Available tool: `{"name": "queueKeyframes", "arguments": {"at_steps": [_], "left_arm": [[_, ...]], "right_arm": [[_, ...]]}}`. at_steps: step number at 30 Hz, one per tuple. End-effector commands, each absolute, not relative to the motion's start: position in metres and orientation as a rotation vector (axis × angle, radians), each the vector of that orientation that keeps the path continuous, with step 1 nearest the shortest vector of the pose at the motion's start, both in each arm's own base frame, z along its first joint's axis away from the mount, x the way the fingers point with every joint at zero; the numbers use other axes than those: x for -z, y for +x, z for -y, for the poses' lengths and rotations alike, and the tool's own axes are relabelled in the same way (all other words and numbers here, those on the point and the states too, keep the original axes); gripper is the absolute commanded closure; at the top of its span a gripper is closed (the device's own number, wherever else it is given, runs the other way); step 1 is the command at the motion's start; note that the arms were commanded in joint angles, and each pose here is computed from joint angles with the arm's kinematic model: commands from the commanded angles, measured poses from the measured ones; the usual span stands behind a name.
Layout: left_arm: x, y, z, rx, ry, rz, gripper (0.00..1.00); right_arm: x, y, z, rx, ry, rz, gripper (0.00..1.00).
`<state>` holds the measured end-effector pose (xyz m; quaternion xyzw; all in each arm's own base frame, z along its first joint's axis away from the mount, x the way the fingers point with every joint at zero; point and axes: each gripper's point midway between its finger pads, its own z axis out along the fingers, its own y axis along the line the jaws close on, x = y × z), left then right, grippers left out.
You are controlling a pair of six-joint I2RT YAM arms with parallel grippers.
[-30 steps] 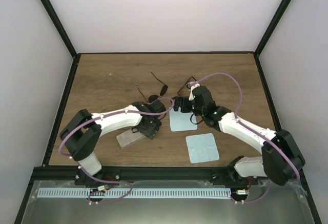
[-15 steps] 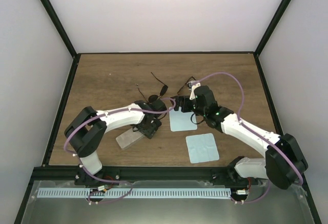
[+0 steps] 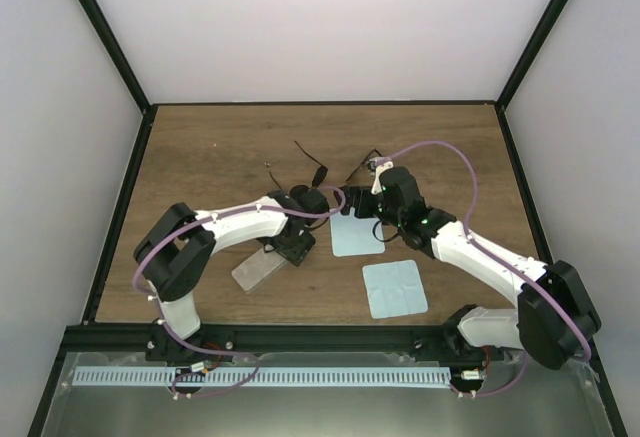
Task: Organize the sunglasses
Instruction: Pick up the sunglasses case from the center of the board.
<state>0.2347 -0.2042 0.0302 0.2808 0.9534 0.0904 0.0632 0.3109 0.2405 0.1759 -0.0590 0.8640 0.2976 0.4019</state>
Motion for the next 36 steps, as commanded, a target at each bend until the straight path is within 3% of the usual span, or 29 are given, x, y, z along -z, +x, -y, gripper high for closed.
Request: {"name": "queueKeyframes", "arguments": {"at_steps": [1, 5, 10, 18, 26, 28, 31, 34, 36], "left_arm": [[-0.017, 0.246, 0.222, -0.222, 0.803, -2.892, 0.70], [-0.029, 0.256, 0.217, -0.273, 0.743, -2.839, 0.71], [-0.055, 0.274, 0.253, -0.071, 0.696, -2.761, 0.70], [-0.036, 0.310, 0.317, 0.006, 0.782, -2.738, 0.71], [-0.033, 0.316, 0.328, 0.090, 0.776, -2.697, 0.70], [-0.032, 0.310, 0.330, 0.151, 0.783, -2.711, 0.63], [-0.018, 0.299, 0.330, 0.176, 0.803, -2.758, 0.39], [-0.003, 0.294, 0.320, 0.069, 0.811, -2.788, 0.16], [0.000, 0.292, 0.307, -0.033, 0.794, -2.792, 0.07]], "right_arm": [[-0.172, 0.312, -0.239, -0.733, -0.138, -2.193, 0.00], [-0.167, 0.315, -0.239, -0.713, -0.132, -2.205, 0.00], [-0.157, 0.315, -0.244, -0.723, -0.141, -2.233, 0.00], [-0.152, 0.317, -0.244, -0.715, -0.137, -2.248, 0.00], [-0.159, 0.319, -0.233, -0.664, -0.101, -2.224, 0.00], [-0.158, 0.319, -0.232, -0.660, -0.088, -2.226, 0.00], [-0.160, 0.321, -0.228, -0.637, -0.069, -2.221, 0.00], [-0.160, 0.323, -0.222, -0.600, -0.052, -2.216, 0.00], [-0.161, 0.324, -0.219, -0.582, -0.042, -2.210, 0.00]]}}
